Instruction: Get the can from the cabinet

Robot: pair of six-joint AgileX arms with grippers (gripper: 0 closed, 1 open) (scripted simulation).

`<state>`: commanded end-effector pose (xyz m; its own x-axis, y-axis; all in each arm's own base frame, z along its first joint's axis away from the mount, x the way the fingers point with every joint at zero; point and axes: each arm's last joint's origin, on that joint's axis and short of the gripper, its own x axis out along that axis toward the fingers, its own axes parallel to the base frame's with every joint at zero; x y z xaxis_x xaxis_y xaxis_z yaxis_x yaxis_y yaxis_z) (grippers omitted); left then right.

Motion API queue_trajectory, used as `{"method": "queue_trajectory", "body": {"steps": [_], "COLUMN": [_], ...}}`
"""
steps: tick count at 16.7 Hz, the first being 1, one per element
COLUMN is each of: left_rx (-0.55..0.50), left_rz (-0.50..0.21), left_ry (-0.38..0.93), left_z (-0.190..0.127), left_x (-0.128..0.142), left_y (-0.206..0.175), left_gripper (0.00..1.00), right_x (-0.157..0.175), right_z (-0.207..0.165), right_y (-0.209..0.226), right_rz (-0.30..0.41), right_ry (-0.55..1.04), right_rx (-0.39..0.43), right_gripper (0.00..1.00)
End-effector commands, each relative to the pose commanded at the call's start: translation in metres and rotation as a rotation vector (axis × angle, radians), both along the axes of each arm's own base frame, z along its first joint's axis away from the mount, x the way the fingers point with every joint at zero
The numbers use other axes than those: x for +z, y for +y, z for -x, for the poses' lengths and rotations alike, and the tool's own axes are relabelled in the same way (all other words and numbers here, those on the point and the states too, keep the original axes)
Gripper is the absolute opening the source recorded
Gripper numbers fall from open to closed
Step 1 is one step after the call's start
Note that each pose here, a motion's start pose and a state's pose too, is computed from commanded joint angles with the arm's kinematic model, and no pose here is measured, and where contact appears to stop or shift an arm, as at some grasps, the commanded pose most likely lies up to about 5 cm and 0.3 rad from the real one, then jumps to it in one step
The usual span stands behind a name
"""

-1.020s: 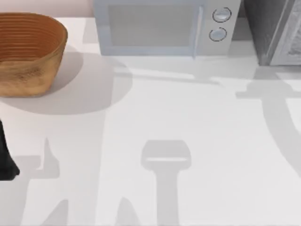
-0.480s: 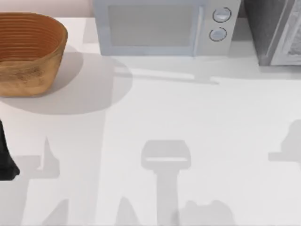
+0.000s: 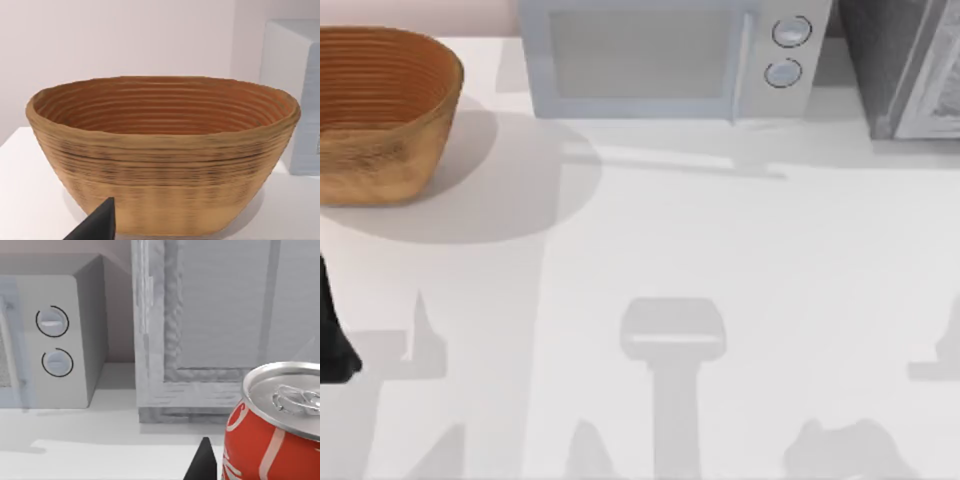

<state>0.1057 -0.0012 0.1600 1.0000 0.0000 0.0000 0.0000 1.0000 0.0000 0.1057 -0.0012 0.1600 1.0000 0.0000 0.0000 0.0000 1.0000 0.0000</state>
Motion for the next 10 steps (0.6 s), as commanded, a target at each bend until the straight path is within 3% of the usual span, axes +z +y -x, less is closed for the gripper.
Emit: {"method": "queue_trajectory", "body": {"steps": [6, 10], "left_rx": [0.0, 0.0], "left_rz": [0.0, 0.0], "left_ry": [0.0, 0.0], "left_z": [0.0, 0.0], "left_x": [0.0, 0.0], "left_y": [0.0, 0.0], "left_gripper": [1.0, 1.0], "right_x": [0.001, 0.022], "right_z": [-0.001, -0.006], "right_y": [0.0, -0.004], "right_rz": [-0.002, 0.004], "right_ry": [0.005, -0.033], "right_rx": [0.006, 0.055], "right_gripper": [0.0, 0.0]}}
